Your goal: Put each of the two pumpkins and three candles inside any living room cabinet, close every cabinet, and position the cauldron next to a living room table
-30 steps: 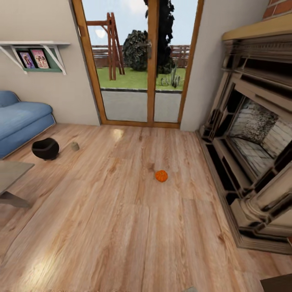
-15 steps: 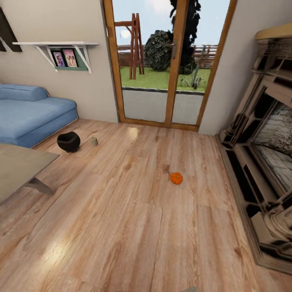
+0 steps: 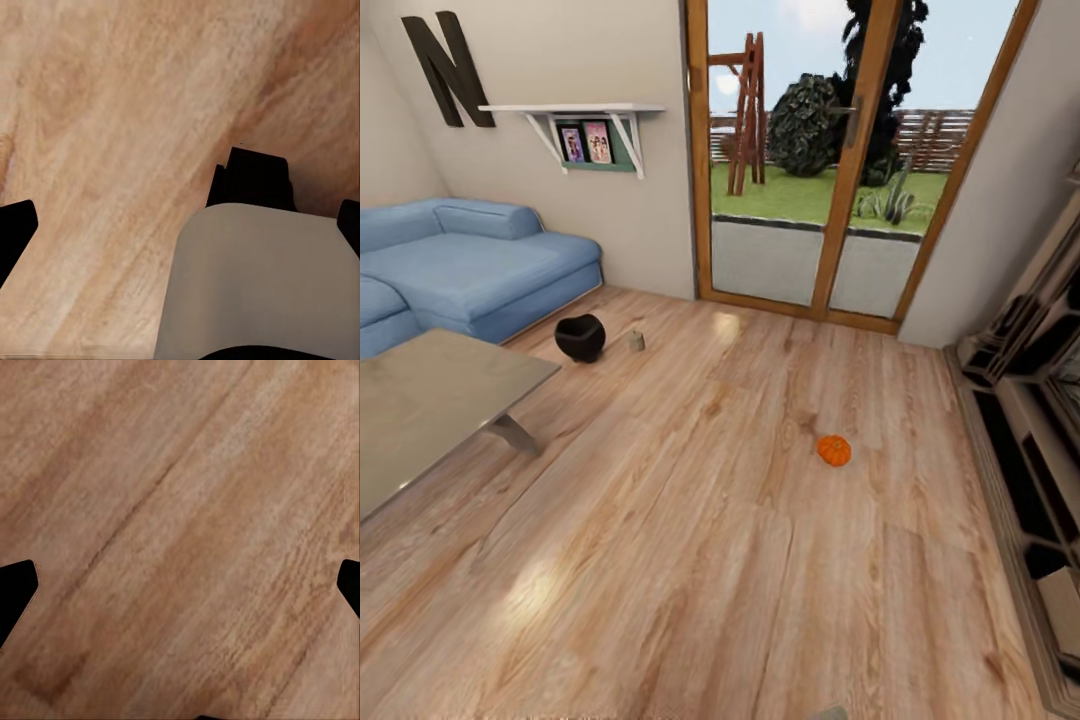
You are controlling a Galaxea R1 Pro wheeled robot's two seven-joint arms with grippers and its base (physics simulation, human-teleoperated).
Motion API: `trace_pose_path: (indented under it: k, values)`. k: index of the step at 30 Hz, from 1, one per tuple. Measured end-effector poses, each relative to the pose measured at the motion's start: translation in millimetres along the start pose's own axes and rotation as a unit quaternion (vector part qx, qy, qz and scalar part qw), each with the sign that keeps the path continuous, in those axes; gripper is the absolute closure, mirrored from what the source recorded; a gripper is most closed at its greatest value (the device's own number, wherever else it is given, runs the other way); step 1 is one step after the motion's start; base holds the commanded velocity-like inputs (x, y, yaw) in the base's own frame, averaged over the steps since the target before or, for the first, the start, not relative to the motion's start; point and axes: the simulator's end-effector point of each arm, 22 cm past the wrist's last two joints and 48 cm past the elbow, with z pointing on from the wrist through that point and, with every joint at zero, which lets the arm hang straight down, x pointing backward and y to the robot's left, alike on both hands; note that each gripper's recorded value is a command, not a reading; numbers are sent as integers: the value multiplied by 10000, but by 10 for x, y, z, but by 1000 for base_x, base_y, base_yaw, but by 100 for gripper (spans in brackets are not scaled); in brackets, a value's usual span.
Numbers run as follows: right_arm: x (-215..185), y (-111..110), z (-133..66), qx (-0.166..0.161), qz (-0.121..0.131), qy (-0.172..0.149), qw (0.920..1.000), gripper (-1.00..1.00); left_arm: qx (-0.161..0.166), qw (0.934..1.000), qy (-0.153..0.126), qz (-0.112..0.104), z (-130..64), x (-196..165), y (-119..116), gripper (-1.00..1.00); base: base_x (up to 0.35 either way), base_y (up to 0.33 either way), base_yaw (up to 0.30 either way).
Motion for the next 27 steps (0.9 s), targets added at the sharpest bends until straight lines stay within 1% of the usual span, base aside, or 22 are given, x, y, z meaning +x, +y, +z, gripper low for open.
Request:
trace_pose_path:
  k: [17, 21, 27]
  values:
    - [10, -30, 2, 18, -9, 4, 10000, -100, 0, 10000, 1, 0, 0, 1, 0, -100, 0, 0, 288]
    - [12, -40, 4, 22, -27, 5, 10000, -100, 0, 10000, 0, 0, 0, 0, 0, -100, 0, 0, 92]
    - [30, -50, 5, 24, -43, 38, 10000, -100, -1, 10000, 1, 0, 0, 0, 0, -100, 0, 0, 7]
